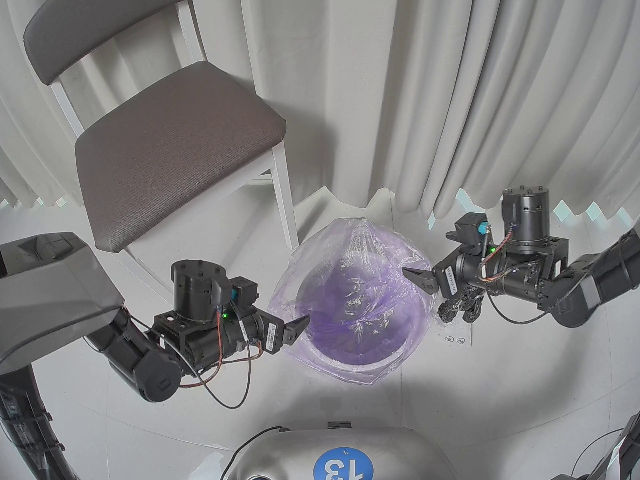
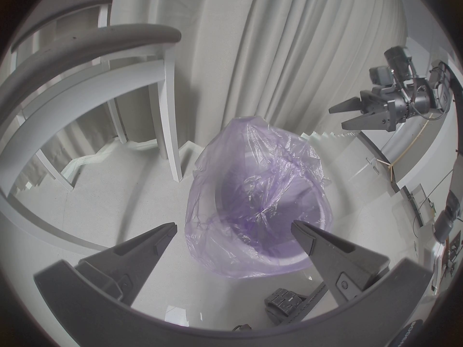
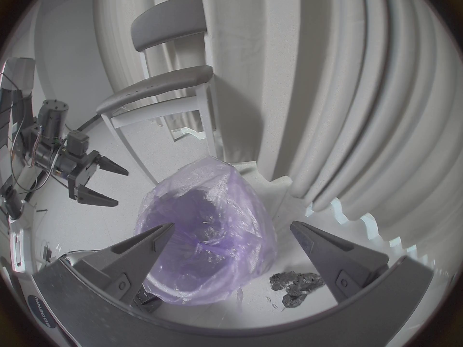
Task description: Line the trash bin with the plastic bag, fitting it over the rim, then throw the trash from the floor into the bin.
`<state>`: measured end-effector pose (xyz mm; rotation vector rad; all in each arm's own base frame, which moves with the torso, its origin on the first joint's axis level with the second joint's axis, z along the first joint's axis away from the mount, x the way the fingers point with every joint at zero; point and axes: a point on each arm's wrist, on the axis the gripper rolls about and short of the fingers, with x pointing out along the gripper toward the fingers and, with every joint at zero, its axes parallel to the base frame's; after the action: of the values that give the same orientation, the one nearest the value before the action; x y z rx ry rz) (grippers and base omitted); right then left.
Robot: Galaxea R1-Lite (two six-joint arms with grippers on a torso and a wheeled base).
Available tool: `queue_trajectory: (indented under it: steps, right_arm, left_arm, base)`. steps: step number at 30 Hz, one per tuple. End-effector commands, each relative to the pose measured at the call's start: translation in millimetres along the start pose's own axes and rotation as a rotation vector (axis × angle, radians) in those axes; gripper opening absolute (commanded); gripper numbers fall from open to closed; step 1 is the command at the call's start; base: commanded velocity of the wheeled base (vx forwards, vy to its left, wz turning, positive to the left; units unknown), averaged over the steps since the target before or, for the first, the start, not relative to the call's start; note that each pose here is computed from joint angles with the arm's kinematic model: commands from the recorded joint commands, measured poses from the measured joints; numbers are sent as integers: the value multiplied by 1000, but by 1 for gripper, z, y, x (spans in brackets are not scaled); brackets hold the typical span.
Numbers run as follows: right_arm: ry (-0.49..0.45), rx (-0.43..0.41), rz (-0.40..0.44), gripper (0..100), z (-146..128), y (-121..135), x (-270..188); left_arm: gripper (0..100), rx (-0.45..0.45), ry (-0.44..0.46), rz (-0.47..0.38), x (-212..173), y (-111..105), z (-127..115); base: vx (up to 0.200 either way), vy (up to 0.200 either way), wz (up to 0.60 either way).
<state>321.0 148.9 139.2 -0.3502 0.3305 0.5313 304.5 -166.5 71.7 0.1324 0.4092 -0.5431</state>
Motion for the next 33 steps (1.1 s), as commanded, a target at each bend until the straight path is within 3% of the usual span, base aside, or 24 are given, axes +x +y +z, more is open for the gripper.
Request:
queue_trajectory:
  steps: [1, 8, 17, 20, 25, 33]
  right_arm:
    - [84, -73, 40, 100, -21, 6, 55]
    - [83, -52, -14, 100, -28, -15, 85]
    - [69, -21, -100, 100, -38, -51, 92]
    - [46, -10, -130, 100, -35, -65, 97]
    - [47, -1, -148, 100, -38, -74, 100]
    - [35, 4, -164, 100, -39, -83, 102]
  left_arm:
    - [100, -16, -5, 55, 22, 13, 8]
    - [100, -30, -25, 88, 49, 29, 7]
    - [100, -62, -28, 98, 69, 32, -1]
    - [100, -65, -34, 151, 81, 38, -6]
    - [100, -71, -85, 209, 89, 44, -1]
    - [100, -81, -72, 231, 92, 55, -8]
  base:
    - [0, 0, 0]
    - [0, 0, 0]
    - [0, 0, 0]
    - [0, 0, 0]
    - [0, 0, 0]
    - [0, 0, 0]
